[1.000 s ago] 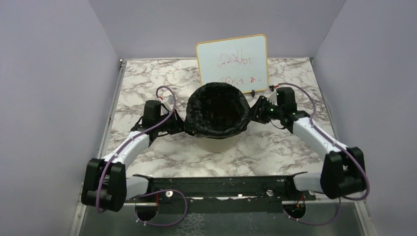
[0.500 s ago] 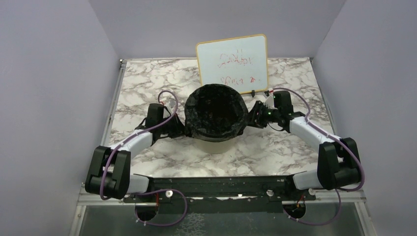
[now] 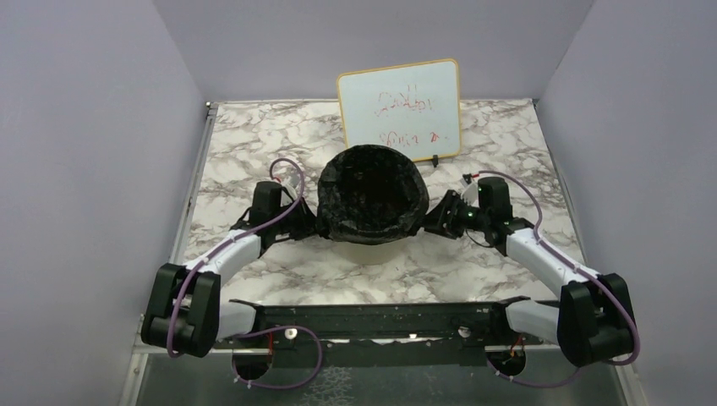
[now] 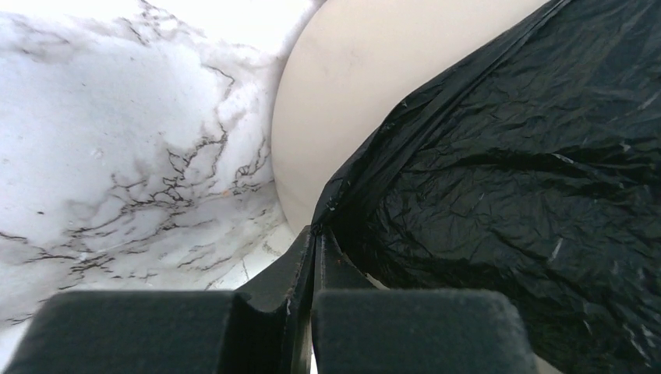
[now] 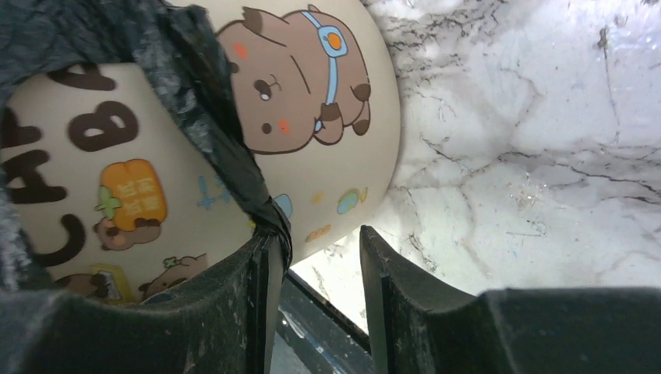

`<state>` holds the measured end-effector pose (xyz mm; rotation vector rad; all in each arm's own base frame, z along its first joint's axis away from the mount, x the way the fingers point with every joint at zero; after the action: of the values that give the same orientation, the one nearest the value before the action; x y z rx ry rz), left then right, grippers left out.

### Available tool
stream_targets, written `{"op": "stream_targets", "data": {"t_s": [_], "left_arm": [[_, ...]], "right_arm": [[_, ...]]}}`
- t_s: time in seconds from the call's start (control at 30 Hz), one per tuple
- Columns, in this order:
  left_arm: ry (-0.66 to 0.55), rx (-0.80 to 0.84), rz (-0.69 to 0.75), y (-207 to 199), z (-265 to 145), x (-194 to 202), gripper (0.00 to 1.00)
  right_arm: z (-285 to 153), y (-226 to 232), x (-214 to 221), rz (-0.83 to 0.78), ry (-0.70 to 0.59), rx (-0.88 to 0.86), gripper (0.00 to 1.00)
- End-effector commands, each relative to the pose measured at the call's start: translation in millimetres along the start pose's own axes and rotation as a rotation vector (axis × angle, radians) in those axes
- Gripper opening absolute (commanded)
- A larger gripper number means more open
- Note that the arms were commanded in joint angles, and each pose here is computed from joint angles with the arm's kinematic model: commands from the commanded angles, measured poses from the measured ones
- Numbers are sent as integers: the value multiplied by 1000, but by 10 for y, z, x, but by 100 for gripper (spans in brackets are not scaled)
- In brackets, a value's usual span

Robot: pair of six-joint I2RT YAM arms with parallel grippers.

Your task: Put the trash bags into the trash bin

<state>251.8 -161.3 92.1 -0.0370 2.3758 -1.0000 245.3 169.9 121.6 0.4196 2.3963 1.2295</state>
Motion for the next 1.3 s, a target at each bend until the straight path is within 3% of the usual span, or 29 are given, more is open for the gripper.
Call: {"op": "stream_targets", "data": {"t_s": [0.0,0.17,0.33,0.47,0.5,0.67,0.83,0.97,1.27], "left_arm": [[21,2,0,-2,76,144,0],[39,-2,-5,9,146,258,0],[-2,27,36,-117,149,58,1],[20,2,52,-146,176,-38,27],[15,-28,44,-113,156,-45,29],[-34,-88,57,-104,1,-101,32],[-41,-57,65,-174,-15,-138,33],[-8,-45,60,-165,26,-98,33],[-53,-93,58,-175,-92,-223,35]], "right_arm": [[-6,79,38,12,26,-51,46],[-41,166,-48,-24,19,-33,46],[-66,213,1,-32,58,-56,46],[-102,148,16,-41,47,-10,46],[-131,123,-13,-44,24,25,46],[-211,121,-150,-100,-79,67,47],[37,-102,47,-2,70,59,46],[82,-124,110,25,89,19,46],[-345,136,-327,-119,-152,175,47]]}}
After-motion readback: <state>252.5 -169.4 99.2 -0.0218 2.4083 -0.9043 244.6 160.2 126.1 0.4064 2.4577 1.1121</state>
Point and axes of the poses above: each gripper's point midway between its finger pads, its own z axis out along the fingers, its own y axis along the line the jaws close on, x = y × z, the point moved 2 cm from there along -z, back along the fingers, and after that the axes turned 7 degrees about z, right-handed, at the moved point
